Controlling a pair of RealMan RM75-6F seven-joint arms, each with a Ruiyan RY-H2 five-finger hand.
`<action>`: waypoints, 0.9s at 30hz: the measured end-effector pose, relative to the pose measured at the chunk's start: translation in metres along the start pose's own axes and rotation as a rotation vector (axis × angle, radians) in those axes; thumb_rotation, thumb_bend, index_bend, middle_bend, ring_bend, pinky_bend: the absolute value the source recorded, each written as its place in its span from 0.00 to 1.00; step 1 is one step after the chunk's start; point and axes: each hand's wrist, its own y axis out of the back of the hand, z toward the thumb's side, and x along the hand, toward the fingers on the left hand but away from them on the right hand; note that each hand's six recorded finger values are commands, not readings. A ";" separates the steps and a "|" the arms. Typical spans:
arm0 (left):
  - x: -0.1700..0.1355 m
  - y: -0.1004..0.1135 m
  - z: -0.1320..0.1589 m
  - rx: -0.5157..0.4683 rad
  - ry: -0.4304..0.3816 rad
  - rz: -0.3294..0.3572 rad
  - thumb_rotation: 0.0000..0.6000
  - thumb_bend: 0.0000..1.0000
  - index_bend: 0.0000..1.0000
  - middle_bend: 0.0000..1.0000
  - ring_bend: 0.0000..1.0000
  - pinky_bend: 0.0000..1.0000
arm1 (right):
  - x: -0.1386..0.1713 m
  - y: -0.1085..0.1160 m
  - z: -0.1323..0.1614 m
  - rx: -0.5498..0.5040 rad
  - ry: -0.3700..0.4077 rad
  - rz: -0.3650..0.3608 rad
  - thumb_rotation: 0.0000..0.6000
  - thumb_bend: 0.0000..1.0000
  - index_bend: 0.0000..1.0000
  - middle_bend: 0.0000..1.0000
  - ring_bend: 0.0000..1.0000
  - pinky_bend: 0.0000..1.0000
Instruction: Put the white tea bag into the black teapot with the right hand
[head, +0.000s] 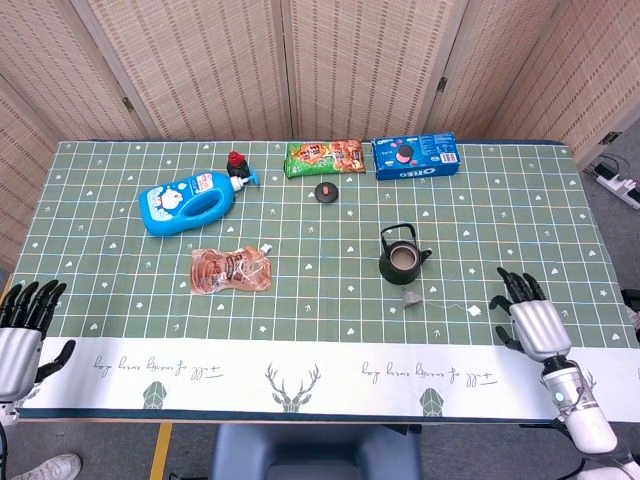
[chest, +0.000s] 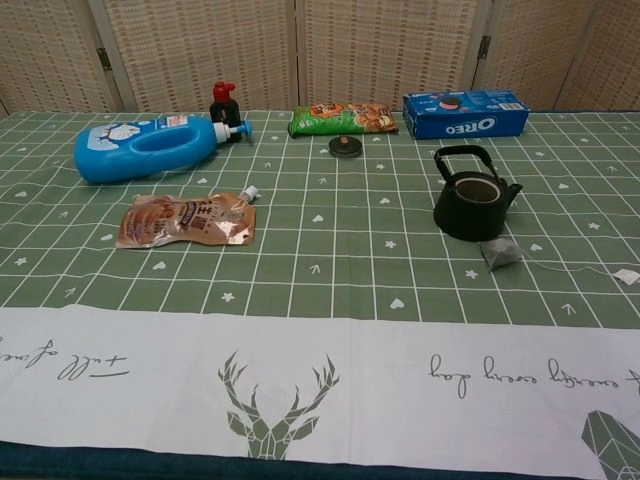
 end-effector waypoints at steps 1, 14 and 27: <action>0.000 0.000 0.000 0.000 -0.001 0.000 1.00 0.30 0.00 0.03 0.02 0.01 | -0.002 -0.001 -0.001 0.002 -0.005 0.002 1.00 0.38 0.39 0.00 0.00 0.00; 0.000 0.000 0.000 -0.002 -0.002 0.000 1.00 0.30 0.00 0.03 0.02 0.01 | -0.029 -0.026 -0.003 0.009 -0.008 0.053 1.00 0.38 0.39 0.00 0.00 0.00; -0.002 0.003 0.000 -0.015 -0.006 0.005 1.00 0.31 0.00 0.03 0.02 0.01 | -0.046 -0.037 0.008 0.022 0.003 0.087 1.00 0.38 0.42 0.00 0.00 0.00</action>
